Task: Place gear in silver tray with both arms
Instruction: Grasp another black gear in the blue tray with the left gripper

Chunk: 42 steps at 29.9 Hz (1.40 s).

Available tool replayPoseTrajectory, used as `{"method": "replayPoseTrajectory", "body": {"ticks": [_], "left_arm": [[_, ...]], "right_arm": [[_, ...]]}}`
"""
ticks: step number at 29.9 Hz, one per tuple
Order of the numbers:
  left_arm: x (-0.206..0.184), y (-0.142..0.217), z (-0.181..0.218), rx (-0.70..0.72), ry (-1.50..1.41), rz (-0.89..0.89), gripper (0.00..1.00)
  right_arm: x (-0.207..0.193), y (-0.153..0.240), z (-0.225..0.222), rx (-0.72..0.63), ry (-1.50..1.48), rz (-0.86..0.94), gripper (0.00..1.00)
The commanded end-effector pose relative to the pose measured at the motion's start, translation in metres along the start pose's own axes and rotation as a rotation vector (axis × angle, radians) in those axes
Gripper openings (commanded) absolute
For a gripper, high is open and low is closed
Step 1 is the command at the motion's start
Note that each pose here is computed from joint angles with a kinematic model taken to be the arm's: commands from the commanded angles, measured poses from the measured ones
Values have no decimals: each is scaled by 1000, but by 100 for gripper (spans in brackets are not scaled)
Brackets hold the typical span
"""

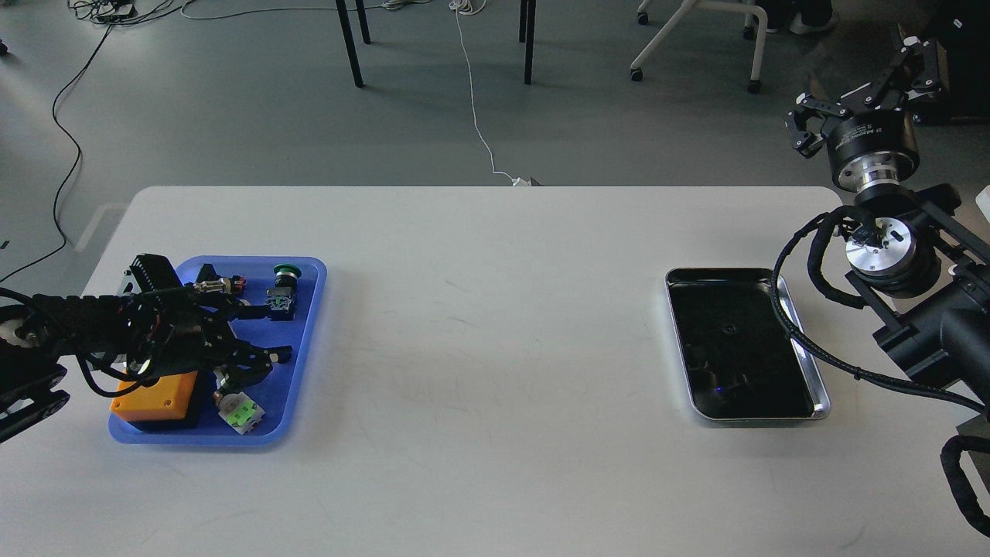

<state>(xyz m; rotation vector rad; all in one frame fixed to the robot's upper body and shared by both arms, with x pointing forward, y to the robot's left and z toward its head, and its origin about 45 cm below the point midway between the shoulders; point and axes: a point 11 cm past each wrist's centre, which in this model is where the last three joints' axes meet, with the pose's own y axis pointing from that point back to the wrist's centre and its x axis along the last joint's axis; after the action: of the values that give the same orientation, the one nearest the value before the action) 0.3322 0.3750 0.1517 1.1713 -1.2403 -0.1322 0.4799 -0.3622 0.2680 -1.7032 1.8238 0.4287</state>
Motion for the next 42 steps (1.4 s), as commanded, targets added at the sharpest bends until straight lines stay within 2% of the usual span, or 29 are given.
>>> {"method": "replayPoseTrajectory", "body": {"ticks": [1, 5, 12, 21, 25, 42], "left_arm": [[4, -2, -2, 0, -9, -1, 66], [27, -11, -3, -9, -28, 17, 66], [60, -6, -21, 17, -89, -17, 66], [98, -18, -17, -41, -306, -135, 66], [92, -19, -16, -61, -364, -203, 66], [61, -19, -6, -106, -369, -280, 66]], "right_arm": [[-1, 0, 2, -2, -3, -1, 99], [-2, 0, 2, -3, -4, -4, 99], [-2, 0, 2, -3, -5, -2, 99], [-5, 0, 3, -3, -19, -24, 99], [-6, -2, -2, 13, -35, -24, 99], [-6, -2, -2, 14, -37, -26, 99]]}}
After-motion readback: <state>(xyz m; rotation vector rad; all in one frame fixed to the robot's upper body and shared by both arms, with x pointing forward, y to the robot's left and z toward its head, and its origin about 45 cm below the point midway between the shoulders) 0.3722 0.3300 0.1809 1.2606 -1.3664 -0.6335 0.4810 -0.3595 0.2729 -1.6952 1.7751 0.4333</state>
